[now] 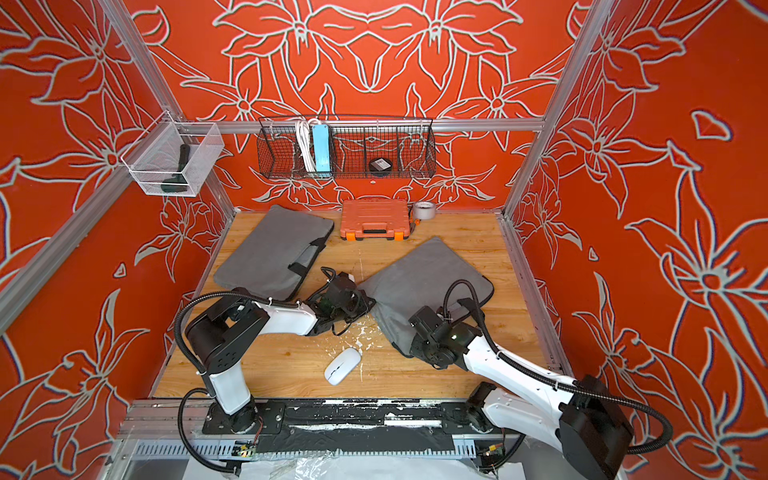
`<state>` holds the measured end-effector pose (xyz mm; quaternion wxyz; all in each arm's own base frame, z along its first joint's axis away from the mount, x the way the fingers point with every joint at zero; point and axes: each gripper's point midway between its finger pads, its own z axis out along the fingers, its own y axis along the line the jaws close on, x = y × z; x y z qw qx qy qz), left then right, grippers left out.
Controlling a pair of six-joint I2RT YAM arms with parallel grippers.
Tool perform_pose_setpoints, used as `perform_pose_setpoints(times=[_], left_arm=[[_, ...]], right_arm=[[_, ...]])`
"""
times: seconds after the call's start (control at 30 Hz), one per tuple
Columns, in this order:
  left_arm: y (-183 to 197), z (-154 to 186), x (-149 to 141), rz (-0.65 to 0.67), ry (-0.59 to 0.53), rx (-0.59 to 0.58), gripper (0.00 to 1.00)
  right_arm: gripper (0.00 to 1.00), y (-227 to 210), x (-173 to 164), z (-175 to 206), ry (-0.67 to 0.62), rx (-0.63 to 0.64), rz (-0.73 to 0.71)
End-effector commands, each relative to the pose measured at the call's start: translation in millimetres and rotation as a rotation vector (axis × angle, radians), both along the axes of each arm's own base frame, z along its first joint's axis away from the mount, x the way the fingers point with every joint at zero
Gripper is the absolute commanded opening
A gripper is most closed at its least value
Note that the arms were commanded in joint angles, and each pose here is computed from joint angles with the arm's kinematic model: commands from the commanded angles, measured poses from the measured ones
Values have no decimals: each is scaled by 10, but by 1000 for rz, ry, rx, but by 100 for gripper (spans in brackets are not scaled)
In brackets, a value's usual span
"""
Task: Put the mouse into the laptop bag
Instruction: Unzip the zipper on the zippered laptop bag.
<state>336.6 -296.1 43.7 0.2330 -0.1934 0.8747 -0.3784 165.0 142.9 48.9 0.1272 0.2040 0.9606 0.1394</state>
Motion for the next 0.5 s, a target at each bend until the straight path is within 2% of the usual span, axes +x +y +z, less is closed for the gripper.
perform_pose_setpoints(times=[0.0, 0.23, 0.37, 0.4, 0.43, 0.47], left_arm=[[325, 113, -127, 104, -10, -16, 0], [791, 190, -758, 183, -11, -57, 0], [963, 328, -933, 217, -47, -75, 0], [975, 374, -944, 217, -61, -79, 2], [979, 403, -957, 211, -70, -81, 9], [973, 424, -972, 204, -73, -87, 21]], right_arm=[[0, -8, 1, -30, -4, -3, -19], [0, -15, 92, -29, -4, -18, -39], [0, 23, 145, -60, 1, -14, -41], [0, 21, 175, -55, -3, -19, -44], [0, 8, 207, -47, -3, -28, -46], [0, -9, 241, -28, -1, -36, -48]])
